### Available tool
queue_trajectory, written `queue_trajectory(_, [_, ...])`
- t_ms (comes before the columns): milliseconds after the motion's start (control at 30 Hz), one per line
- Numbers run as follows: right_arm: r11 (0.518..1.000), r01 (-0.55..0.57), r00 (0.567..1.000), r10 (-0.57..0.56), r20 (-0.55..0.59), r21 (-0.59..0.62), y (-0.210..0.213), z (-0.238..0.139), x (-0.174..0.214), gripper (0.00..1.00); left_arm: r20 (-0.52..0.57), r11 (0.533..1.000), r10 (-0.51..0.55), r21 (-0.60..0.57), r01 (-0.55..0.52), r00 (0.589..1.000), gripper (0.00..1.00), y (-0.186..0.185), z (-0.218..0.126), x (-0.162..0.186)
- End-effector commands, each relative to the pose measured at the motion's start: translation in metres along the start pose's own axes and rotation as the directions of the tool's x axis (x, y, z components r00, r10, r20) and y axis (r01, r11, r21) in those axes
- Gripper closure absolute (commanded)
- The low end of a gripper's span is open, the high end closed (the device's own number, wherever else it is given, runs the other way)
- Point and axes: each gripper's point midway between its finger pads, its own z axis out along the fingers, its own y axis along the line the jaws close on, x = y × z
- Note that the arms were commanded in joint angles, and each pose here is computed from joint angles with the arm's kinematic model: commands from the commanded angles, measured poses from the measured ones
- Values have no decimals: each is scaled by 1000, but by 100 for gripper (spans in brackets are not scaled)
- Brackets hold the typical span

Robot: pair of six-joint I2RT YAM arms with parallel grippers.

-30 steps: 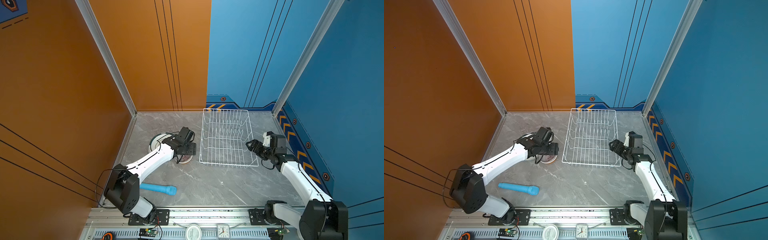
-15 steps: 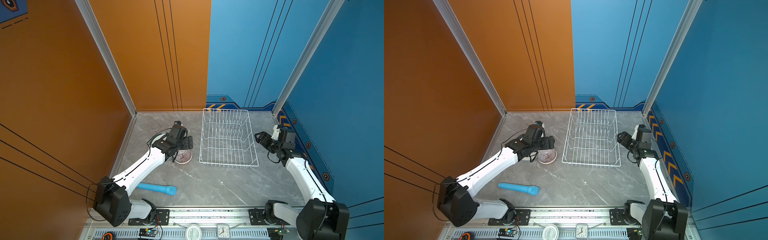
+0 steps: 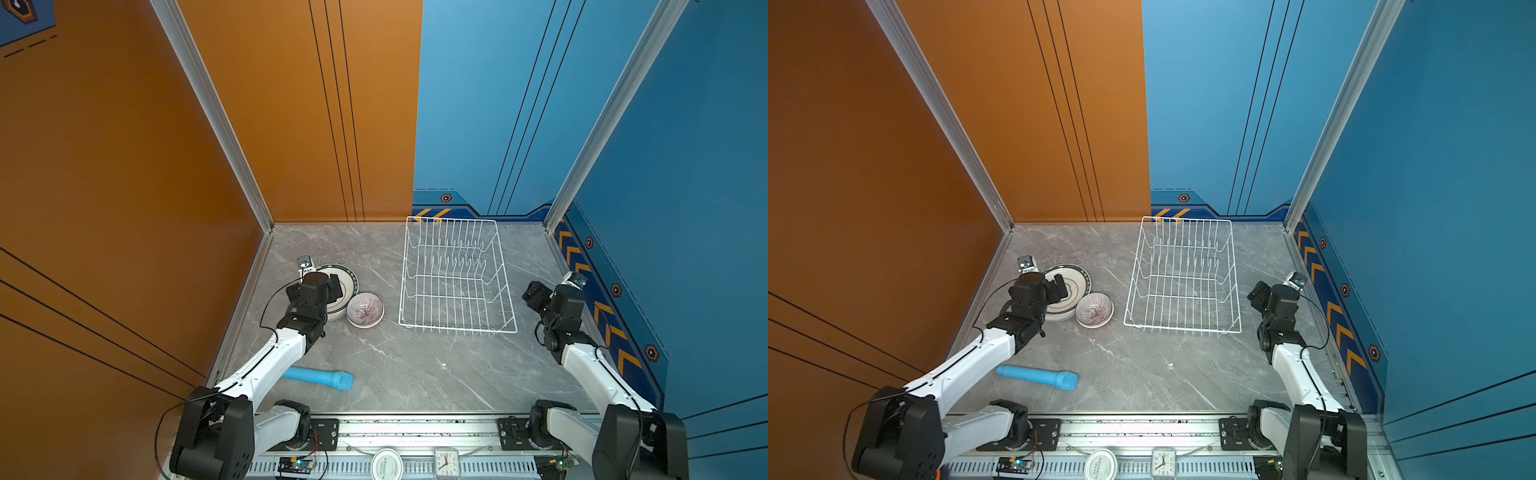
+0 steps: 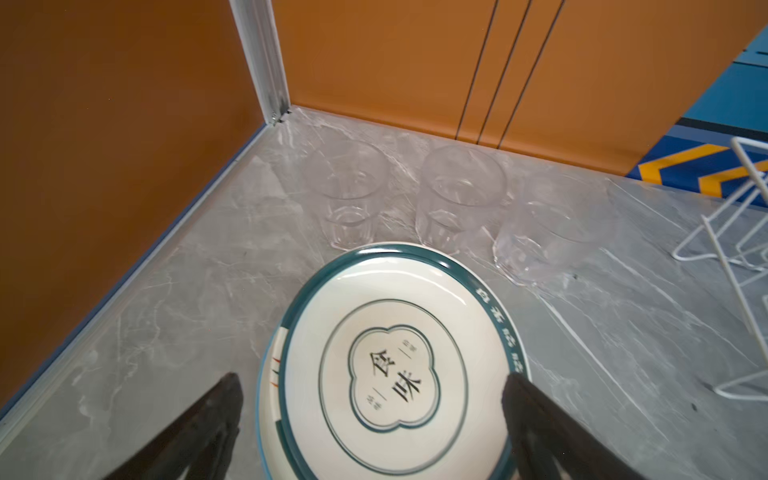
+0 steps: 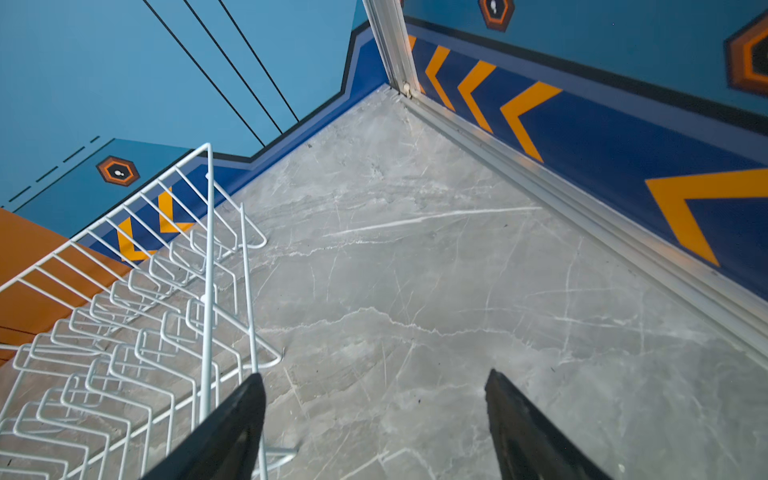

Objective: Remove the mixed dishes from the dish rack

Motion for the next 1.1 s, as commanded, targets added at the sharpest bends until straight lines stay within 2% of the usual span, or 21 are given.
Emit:
queue_trajectory(0, [998, 67, 984, -65, 165, -4, 8, -2, -27, 16, 120, 999, 18, -39, -14, 993, 2, 13, 0, -17])
queue_trajectory(100, [995, 101, 983, -99, 155, -8, 8, -3, -19, 16, 124, 998, 38, -54, -32, 992, 2, 23, 4, -8])
queue_trajectory(233, [975, 223, 963, -223, 153, 14, 17, -6, -9, 16, 123, 995, 63, -89, -52, 990, 2, 35, 12, 1])
queue_trajectory(333, [967, 254, 959, -255, 126, 19, 16, 0, 6, 16, 110, 992, 74, -110, -62, 991, 2, 43, 19, 8])
queue_trajectory(567, [944, 323, 940, -329, 95, 66, 19, 27, 20, 16, 98, 990, 138, -57, -132, 986, 2, 36, 31, 22])
queue_trajectory(733, [943, 316, 943, -325, 78, 105, 10, 40, 30, 15, 112, 986, 164, -20, -163, 980, 2, 29, 38, 29])
queue_trajectory(1067, [944, 315, 944, -323, 69, 100, 10, 44, 34, 14, 74, 982, 189, 17, -191, 979, 2, 19, 56, 42])
